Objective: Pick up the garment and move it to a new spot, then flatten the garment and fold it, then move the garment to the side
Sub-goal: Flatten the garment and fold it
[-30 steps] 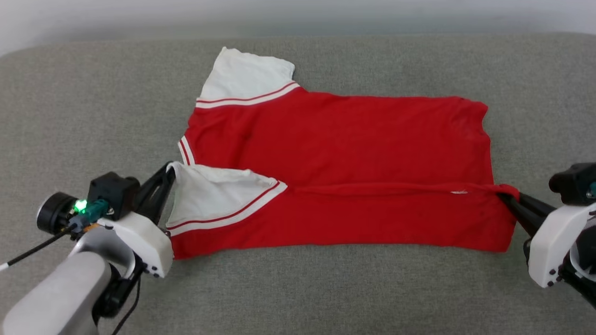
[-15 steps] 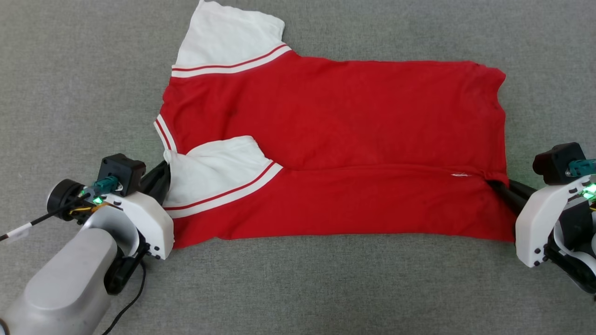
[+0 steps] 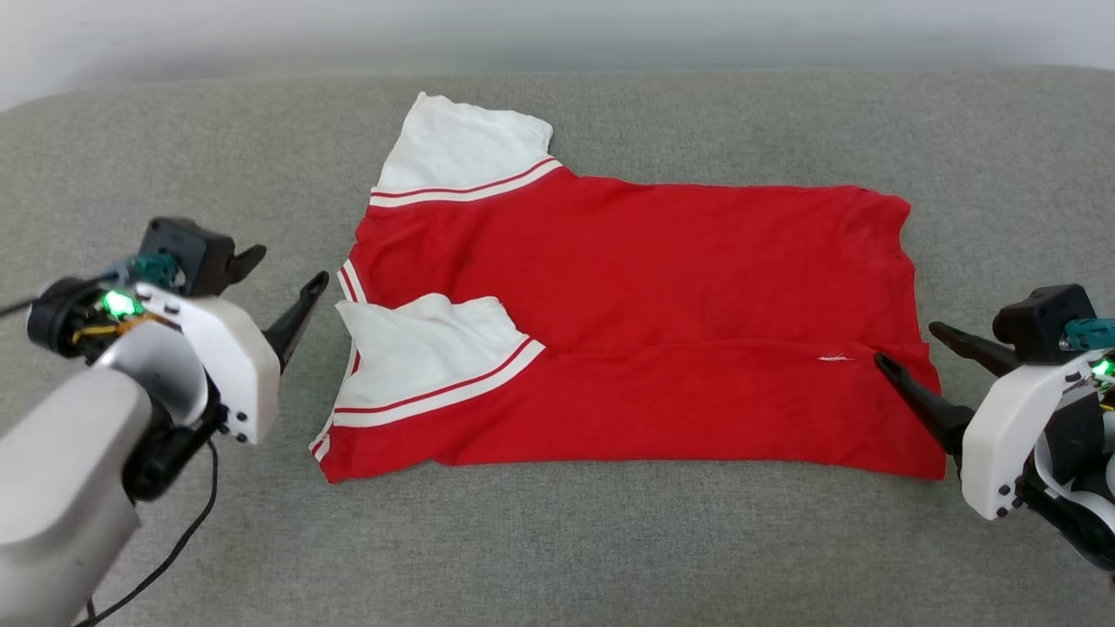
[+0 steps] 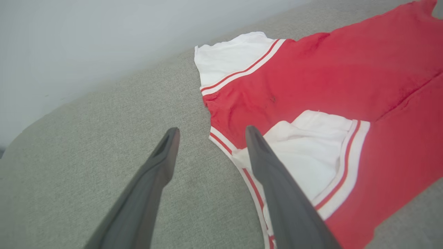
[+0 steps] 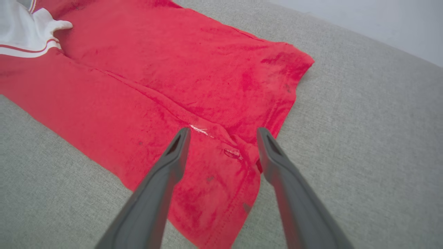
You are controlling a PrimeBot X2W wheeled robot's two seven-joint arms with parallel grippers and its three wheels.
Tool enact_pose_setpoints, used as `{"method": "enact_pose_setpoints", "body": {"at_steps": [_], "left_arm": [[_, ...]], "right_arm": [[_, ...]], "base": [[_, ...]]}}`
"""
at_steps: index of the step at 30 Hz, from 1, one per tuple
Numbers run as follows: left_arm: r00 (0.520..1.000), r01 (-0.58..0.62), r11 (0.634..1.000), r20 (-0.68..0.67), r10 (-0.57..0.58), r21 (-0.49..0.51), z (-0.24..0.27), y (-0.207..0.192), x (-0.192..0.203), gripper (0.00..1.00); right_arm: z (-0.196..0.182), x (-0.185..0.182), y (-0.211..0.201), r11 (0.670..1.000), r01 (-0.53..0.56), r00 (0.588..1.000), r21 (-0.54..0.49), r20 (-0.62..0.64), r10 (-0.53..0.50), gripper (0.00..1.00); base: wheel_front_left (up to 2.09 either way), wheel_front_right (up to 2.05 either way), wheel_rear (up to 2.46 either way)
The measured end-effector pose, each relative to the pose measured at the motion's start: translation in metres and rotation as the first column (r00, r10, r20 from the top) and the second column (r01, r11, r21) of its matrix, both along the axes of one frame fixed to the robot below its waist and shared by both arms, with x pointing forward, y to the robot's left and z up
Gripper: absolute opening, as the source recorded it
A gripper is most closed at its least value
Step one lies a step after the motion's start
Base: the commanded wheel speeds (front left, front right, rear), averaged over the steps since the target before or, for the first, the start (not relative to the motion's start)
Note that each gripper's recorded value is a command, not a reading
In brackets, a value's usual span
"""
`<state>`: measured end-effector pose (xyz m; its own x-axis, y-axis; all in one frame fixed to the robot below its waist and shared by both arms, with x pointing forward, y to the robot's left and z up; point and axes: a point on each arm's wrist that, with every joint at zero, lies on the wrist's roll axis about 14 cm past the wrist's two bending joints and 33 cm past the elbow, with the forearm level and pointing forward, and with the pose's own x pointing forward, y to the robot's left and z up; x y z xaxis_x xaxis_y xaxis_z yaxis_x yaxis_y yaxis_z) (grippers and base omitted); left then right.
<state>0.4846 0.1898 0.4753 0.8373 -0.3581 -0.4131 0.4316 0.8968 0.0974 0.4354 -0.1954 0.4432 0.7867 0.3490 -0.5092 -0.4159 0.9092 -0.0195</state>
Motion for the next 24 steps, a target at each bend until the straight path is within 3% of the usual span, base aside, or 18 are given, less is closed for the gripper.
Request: {"method": "enact_pose_setpoints", "body": {"at_steps": [6,11,12,18,24], "left_arm": [[0.977,0.056,0.997,-0.207,-0.044,0.051,0.005,-0.002,-0.015,1.00],[0.888,0.078,0.995,-0.457,-0.042,0.060,-0.016,-0.004,-0.037,1.00],[0.737,0.091,0.993,-0.676,-0.016,0.076,-0.051,-0.005,-0.062,1.00],[0.630,0.126,0.985,-0.777,0.011,0.117,-0.086,-0.007,-0.077,1.00],[0.595,0.162,0.978,-0.803,0.011,0.134,-0.102,-0.008,-0.081,1.00]], "right_arm": [[0.006,-0.004,0.003,1.000,-0.010,1.000,0.001,0.006,0.010,1.00],[0.006,-0.004,0.007,1.000,-0.020,1.000,0.001,0.000,0.020,1.00],[-0.003,-0.008,0.010,1.000,-0.029,0.999,0.000,-0.034,0.029,1.00],[-0.008,-0.004,0.008,1.000,-0.024,0.998,-0.007,-0.049,0.024,1.00],[-0.008,-0.002,0.004,1.000,-0.008,0.999,-0.001,-0.046,0.008,1.00]], "base": [[0.00,0.00,0.00],[0.00,0.00,0.00],[0.00,0.00,0.00],[0.00,0.00,0.00],[0.00,0.00,0.00]]}}
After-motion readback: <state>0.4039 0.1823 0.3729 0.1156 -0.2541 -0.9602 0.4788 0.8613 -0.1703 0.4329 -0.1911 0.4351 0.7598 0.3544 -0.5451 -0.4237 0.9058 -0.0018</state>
